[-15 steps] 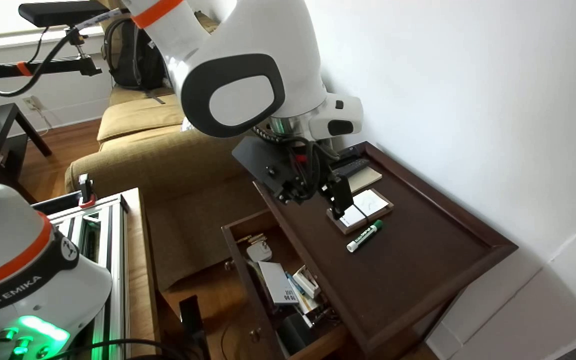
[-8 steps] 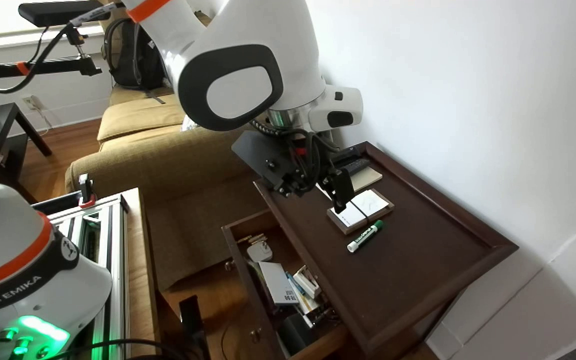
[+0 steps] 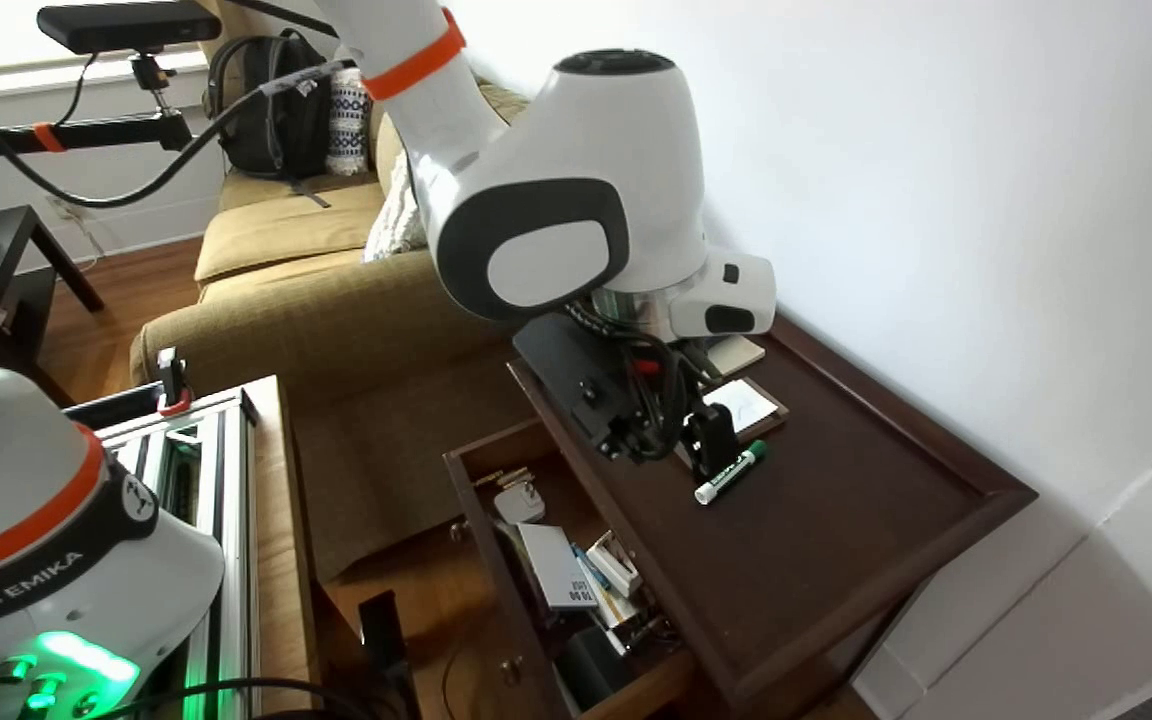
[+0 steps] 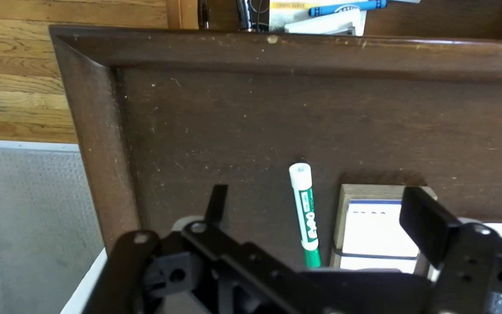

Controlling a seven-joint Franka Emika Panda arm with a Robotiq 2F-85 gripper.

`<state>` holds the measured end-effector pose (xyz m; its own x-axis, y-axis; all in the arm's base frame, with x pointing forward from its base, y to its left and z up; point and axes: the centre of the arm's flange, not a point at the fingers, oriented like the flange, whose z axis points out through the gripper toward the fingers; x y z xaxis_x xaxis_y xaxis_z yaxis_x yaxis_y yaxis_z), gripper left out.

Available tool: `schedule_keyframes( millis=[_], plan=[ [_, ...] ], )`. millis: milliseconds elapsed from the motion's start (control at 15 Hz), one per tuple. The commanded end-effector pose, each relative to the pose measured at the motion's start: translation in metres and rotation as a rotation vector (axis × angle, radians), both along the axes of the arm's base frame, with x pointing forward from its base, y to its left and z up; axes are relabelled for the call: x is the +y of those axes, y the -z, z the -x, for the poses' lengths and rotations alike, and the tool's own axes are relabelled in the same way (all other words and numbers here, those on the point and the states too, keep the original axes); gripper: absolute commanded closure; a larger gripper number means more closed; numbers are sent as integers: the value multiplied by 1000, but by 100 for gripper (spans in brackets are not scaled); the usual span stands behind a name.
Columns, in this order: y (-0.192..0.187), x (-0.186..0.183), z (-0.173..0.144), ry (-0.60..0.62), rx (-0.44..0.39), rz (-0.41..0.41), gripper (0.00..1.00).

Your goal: Pick up the green marker and put it in the open drawer

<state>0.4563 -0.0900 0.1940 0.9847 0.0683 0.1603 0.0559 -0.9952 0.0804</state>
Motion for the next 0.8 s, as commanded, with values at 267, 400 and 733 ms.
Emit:
schedule_keyframes(
  millis=[267,400,733],
  plan=[
    [81,-22,-70,-19,72,-35,0],
    [94,-25,-84,-35,67,-34,0],
    [116,-19,-107,-67,56,-59,28]
  ],
)
